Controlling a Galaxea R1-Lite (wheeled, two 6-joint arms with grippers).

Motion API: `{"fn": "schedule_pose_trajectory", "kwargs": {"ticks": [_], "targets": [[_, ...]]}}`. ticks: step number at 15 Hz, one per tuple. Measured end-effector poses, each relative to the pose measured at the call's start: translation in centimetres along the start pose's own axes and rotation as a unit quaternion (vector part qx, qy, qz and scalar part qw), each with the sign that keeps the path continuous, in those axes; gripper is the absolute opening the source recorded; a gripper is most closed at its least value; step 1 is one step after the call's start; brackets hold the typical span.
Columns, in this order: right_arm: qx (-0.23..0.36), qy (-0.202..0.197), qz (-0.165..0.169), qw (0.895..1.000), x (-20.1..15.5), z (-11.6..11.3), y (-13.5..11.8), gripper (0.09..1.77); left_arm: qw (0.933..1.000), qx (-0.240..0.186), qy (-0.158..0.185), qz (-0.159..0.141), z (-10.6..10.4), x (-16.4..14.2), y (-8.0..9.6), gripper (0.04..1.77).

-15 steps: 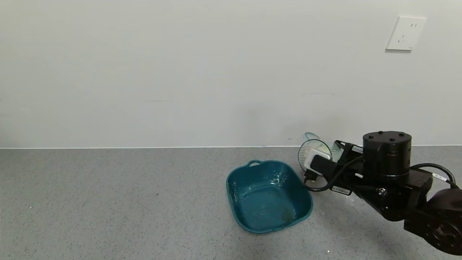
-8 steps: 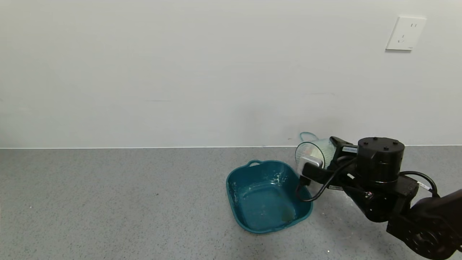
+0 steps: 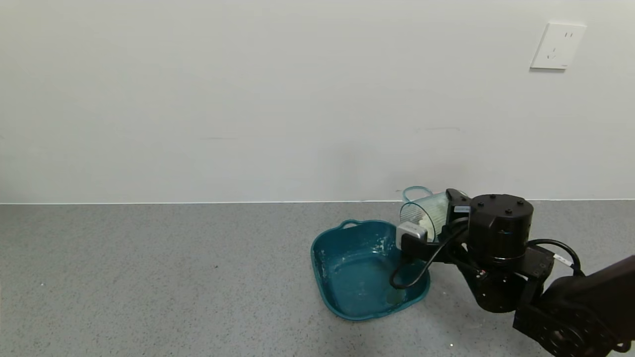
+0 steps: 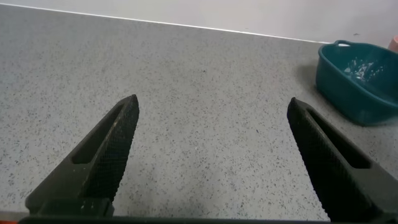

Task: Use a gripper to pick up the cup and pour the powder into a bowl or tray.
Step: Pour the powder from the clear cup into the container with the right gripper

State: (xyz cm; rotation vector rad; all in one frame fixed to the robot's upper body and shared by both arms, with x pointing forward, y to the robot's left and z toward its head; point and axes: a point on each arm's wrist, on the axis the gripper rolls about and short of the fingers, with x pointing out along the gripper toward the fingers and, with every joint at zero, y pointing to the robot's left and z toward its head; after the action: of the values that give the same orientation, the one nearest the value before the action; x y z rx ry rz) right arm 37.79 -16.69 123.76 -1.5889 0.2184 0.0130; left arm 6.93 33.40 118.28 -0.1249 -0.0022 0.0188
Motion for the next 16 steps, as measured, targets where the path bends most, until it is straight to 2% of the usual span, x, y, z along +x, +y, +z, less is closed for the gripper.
{"fn": "schedule_pose_trajectory", "kwargs": {"ticks": [3,9,16], "targets": [[-0.028,0.041,-0.011,0.999,-0.7,1.2,0.0,1.3,1.0,0.0,0.0,0.0,0.0,0.0,0.0,1.72],[-0.078,0.064,-0.051,0.994,-1.7,3.2,0.2,1.3,1.0,0.0,0.0,0.0,0.0,0.0,0.0,1.72],[-0.163,0.07,-0.042,0.983,-2.3,3.9,1.2,1.3,1.0,0.0,0.0,0.0,0.0,0.0,0.0,1.72]]}}
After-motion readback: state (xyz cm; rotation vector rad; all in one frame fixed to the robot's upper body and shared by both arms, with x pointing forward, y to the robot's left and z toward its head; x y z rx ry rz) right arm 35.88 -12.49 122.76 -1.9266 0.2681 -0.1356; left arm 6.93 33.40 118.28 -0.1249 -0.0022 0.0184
